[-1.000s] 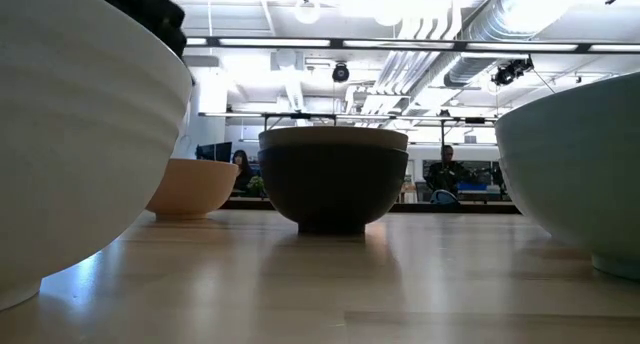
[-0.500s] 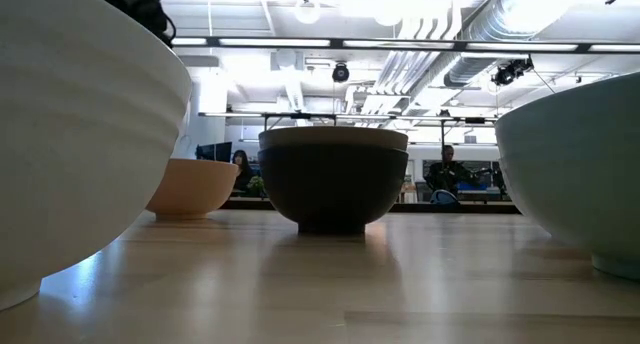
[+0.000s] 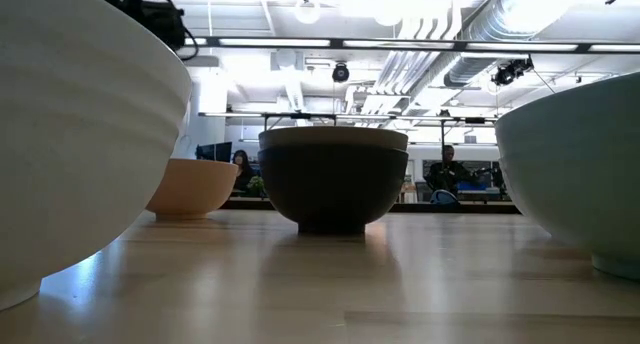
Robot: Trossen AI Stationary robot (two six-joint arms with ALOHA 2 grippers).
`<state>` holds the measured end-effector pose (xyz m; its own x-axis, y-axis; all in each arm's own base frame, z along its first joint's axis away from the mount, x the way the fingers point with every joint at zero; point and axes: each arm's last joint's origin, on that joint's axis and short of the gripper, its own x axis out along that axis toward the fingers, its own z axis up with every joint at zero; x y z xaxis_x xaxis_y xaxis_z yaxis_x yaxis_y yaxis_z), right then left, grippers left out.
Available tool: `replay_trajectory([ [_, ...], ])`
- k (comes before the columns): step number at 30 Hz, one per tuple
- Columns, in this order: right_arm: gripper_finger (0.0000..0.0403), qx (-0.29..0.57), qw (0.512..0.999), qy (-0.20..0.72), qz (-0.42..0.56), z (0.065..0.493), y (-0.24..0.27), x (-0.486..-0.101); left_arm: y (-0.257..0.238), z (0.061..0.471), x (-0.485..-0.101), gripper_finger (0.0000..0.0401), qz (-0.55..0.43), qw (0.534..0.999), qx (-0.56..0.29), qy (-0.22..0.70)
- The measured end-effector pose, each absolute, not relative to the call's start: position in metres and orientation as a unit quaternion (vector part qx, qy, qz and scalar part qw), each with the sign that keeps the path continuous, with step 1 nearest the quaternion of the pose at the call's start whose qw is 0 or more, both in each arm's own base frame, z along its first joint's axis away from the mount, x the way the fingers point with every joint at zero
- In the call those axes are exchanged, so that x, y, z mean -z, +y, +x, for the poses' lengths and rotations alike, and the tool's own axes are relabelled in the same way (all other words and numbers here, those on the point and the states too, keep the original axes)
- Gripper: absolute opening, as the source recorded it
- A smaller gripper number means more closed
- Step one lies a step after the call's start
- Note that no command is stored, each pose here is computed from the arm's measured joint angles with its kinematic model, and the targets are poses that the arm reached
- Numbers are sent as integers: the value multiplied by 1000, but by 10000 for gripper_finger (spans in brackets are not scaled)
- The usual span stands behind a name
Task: Nest bowls inside each other
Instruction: Stack the orange bowl on the gray bowl
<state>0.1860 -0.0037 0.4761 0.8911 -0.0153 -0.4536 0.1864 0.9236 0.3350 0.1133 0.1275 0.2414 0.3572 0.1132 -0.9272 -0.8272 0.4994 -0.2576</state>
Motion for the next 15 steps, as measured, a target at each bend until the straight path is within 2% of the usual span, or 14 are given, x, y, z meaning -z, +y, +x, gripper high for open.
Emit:
replay_trajectory([
  [15,158,60,946,246,200,184,-4,-473,141,135,-217,180,-371,697,-326,520],
])
